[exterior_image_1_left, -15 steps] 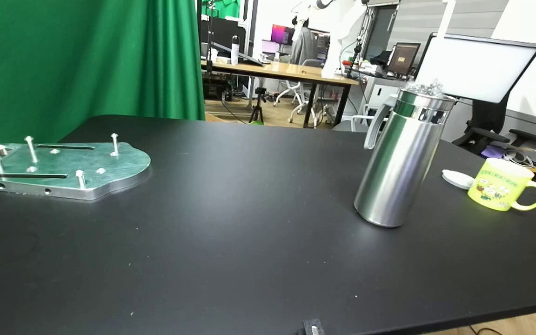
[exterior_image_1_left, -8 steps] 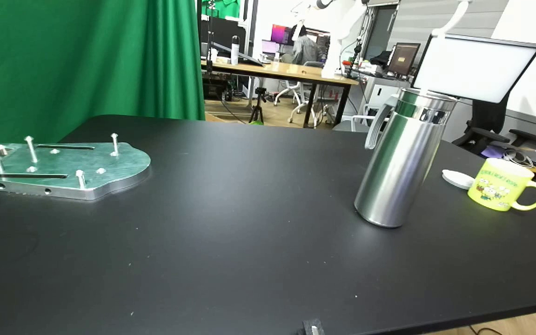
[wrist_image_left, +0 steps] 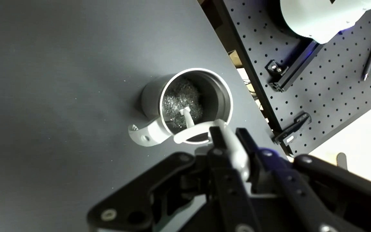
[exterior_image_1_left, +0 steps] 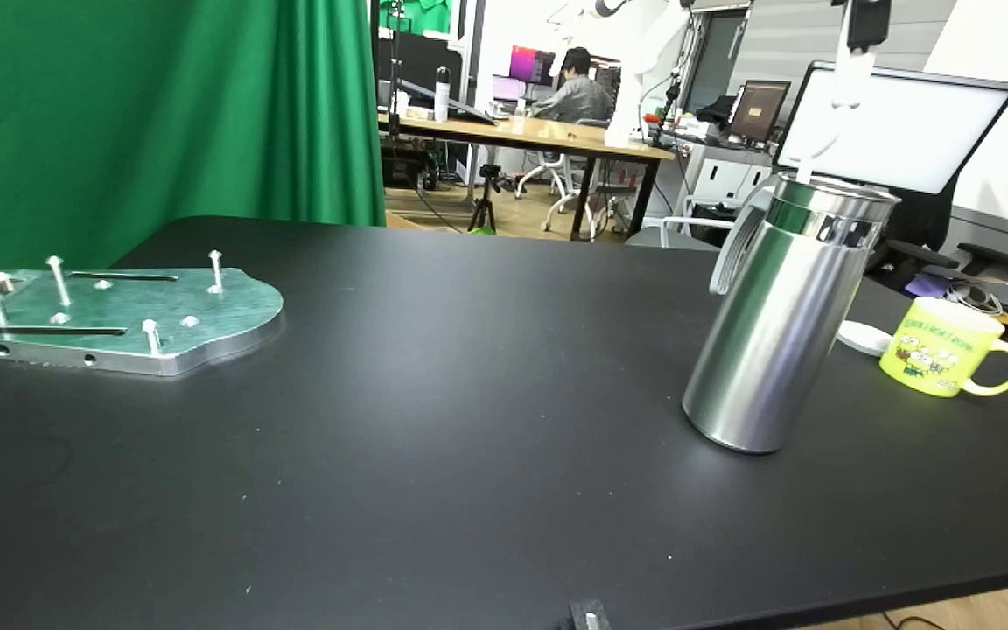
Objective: Use the brush to scrub inside the flask
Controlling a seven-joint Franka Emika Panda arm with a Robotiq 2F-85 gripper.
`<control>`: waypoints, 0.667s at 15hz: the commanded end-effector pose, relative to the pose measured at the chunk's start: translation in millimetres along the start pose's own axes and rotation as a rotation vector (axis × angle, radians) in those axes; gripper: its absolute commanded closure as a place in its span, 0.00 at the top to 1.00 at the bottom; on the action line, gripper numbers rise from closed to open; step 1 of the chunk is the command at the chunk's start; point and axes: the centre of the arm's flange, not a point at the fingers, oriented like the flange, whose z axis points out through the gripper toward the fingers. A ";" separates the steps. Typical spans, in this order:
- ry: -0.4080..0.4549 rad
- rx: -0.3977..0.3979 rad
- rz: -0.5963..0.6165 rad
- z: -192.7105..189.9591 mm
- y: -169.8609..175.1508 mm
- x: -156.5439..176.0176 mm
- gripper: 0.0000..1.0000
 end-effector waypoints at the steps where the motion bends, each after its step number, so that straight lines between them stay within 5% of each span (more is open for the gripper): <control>1: -0.001 -0.012 0.019 -3.5 -5.5 -0.6 0.04; 10: 0.079 -0.165 0.024 -74.8 -45.0 -34.9 0.04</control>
